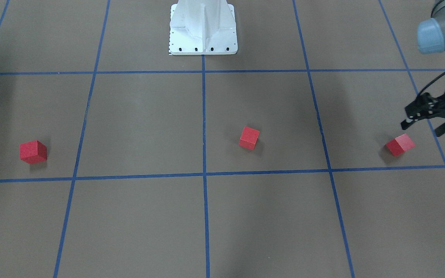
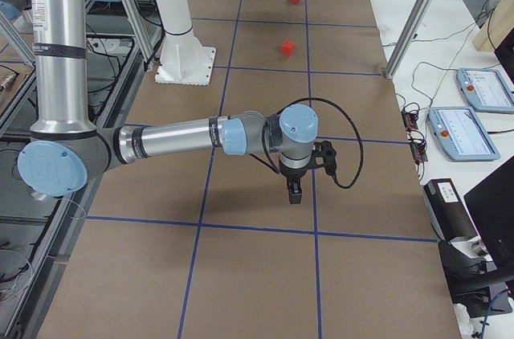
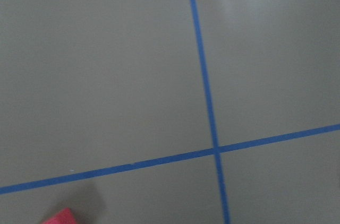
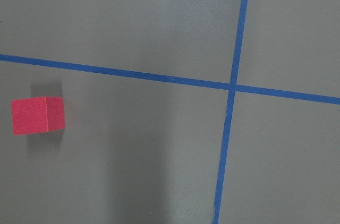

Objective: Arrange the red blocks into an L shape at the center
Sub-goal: 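Reach the left gripper over the red cube near the table center, then grasp the red cube with the left gripper and carry it to the center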

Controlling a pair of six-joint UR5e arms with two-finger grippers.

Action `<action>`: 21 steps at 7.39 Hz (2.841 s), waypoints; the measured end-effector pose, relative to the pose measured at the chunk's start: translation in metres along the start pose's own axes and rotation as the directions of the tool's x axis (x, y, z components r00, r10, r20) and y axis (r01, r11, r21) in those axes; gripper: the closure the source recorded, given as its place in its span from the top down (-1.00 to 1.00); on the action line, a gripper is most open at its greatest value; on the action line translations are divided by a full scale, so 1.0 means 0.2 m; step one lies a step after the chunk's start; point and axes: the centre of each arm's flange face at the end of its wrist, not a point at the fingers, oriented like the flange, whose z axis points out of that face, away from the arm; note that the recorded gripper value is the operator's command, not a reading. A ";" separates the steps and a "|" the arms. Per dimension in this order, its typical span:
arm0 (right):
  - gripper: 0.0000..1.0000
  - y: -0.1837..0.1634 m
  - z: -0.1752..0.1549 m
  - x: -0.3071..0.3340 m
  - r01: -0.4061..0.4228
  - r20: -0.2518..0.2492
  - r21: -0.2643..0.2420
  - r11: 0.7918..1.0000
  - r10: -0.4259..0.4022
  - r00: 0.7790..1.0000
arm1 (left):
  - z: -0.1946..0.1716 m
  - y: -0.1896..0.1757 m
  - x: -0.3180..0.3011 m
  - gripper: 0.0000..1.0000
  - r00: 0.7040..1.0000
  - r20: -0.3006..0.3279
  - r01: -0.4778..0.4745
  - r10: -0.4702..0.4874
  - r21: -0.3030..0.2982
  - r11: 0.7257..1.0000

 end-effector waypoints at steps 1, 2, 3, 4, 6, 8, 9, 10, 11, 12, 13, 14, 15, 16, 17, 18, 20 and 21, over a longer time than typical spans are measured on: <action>0.99 0.00 0.00 0.00 0.006 0.000 0.005 1.000 -0.006 1.000 | 0.14 0.06 0.29 1.00 1.000 0.012 -0.020 0.019 0.014 1.000; 0.99 0.00 0.00 0.00 0.011 0.000 0.008 1.000 -0.011 1.000 | 0.31 0.16 0.56 1.00 0.996 0.042 -0.081 0.079 0.040 0.996; 0.99 -0.01 0.00 0.00 0.014 0.000 0.010 1.000 -0.014 1.000 | 0.48 0.29 0.77 1.00 0.987 0.076 -0.145 0.140 0.064 0.987; 0.99 -0.01 0.00 -0.01 0.015 0.000 0.012 1.000 -0.015 1.000 | 0.61 0.37 0.92 1.00 0.979 0.103 -0.187 0.178 0.081 0.979; 0.99 -0.02 0.00 -0.01 0.017 0.000 0.013 1.000 -0.017 1.000 | 0.79 0.40 1.05 1.00 0.971 0.126 -0.217 0.205 0.085 0.973; 0.99 -0.02 0.00 -0.01 0.016 0.001 0.011 1.000 -0.016 1.000 | 0.97 0.45 1.09 1.00 0.964 0.131 -0.244 0.230 0.103 0.964; 0.99 -0.02 0.00 -0.01 0.015 0.001 0.010 1.000 -0.015 1.000 | 1.03 0.48 1.09 1.00 0.962 0.133 -0.251 0.237 0.103 0.962; 0.99 -0.02 0.01 -0.01 0.014 0.002 0.010 1.000 -0.014 1.000 | 1.07 0.50 1.09 1.00 0.961 0.136 -0.255 0.241 0.097 0.962; 0.99 -0.02 0.00 0.00 0.013 0.002 0.010 1.000 -0.013 1.000 | 1.10 0.52 1.09 1.00 0.960 0.138 -0.257 0.243 0.089 0.962; 0.98 -0.02 0.01 0.00 0.013 0.002 0.010 1.000 -0.013 1.000 | 1.12 0.53 1.10 1.00 0.959 0.139 -0.258 0.245 0.083 0.963; 0.99 -0.02 0.01 0.00 0.013 0.002 0.009 1.000 -0.013 1.000 | 1.14 0.54 1.10 0.93 0.959 0.142 -0.258 0.245 0.078 0.963; 0.99 -0.02 0.01 0.00 0.012 0.002 0.009 1.000 -0.012 1.000 | 1.16 0.54 1.09 0.59 0.959 0.146 -0.256 0.244 0.074 0.964; 0.99 -0.02 0.01 0.00 0.012 0.002 0.009 1.000 -0.012 1.000 | 1.18 0.53 1.09 -0.05 0.959 0.151 -0.254 0.242 0.070 0.965; 0.99 -0.02 0.01 -0.01 0.013 0.002 0.009 1.000 -0.013 1.000 | 1.19 0.53 1.09 -0.66 0.959 0.155 -0.252 0.239 0.066 0.966; 0.99 -0.02 0.00 -0.01 0.014 0.002 0.010 1.000 -0.014 1.000 | 1.20 0.53 1.10 -1.00 0.959 0.157 -0.248 0.236 0.065 0.966; 0.99 -0.02 0.00 -0.01 0.016 0.002 0.013 1.000 -0.016 1.000 | 1.19 0.52 1.11 -1.00 0.960 0.157 -0.246 0.233 0.068 0.967; 0.98 -0.03 -0.01 -0.02 0.020 0.002 0.018 1.000 -0.020 1.000 | 1.12 0.46 1.23 -1.00 0.970 0.149 -0.205 0.191 0.084 0.975; 0.99 -0.03 -0.01 -0.02 0.021 0.002 0.018 1.000 -0.021 1.000 | 1.08 0.42 1.33 -1.00 0.977 0.153 -0.166 0.151 0.087 0.982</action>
